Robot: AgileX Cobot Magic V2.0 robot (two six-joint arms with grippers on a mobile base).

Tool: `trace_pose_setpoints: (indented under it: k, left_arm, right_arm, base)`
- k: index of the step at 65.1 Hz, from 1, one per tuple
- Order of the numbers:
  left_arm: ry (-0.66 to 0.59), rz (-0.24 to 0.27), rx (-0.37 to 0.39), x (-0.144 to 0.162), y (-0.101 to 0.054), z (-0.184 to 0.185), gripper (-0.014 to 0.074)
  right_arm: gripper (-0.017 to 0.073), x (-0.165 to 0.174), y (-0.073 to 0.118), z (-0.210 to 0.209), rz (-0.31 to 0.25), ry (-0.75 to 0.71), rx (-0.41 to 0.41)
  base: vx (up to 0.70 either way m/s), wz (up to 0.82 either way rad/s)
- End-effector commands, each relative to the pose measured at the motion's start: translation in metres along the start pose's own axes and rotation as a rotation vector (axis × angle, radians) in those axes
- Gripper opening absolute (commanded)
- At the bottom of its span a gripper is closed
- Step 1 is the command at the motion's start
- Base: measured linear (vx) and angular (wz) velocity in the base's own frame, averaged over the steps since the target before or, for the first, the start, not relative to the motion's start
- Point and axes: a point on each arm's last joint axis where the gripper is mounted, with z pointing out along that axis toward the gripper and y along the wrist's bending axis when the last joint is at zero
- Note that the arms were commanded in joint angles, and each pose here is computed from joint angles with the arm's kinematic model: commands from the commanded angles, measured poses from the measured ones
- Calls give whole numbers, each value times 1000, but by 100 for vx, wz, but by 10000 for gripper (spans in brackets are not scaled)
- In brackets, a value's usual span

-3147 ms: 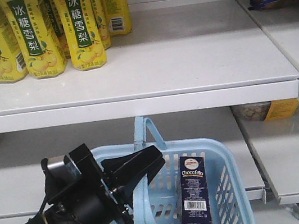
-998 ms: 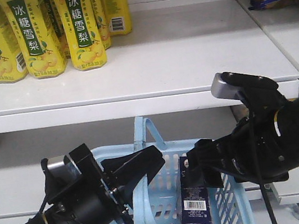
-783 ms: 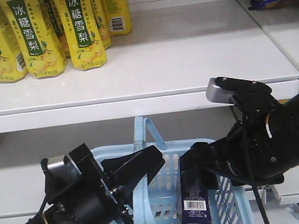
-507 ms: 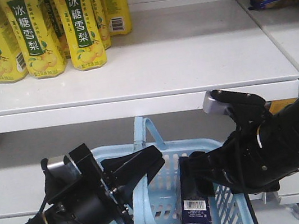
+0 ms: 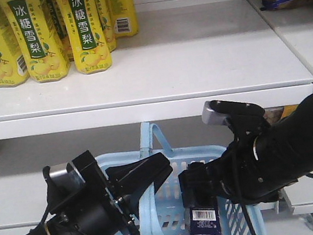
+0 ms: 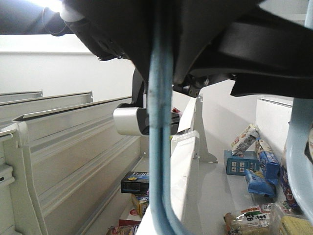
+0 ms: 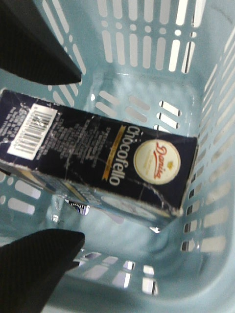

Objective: Left arm holds basket, right arm returns cookies
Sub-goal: 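Reach the right gripper down into the basket toward the Chocofello box, then close the right gripper on the top of the Chocofello box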

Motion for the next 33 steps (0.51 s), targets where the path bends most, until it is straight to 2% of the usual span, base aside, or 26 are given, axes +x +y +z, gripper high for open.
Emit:
trace_pose_setpoints:
  k: [1,33]
  left_arm:
    - [62,6,368,6,-43,-3,-3]
    - [62,6,368,6,-43,-3,-3]
  right_arm:
    - [566,-8,7,-6,-10,-67,-37]
    - [566,-15,4,22,-10,-33,3]
  base:
    - [0,0]
    - [0,0]
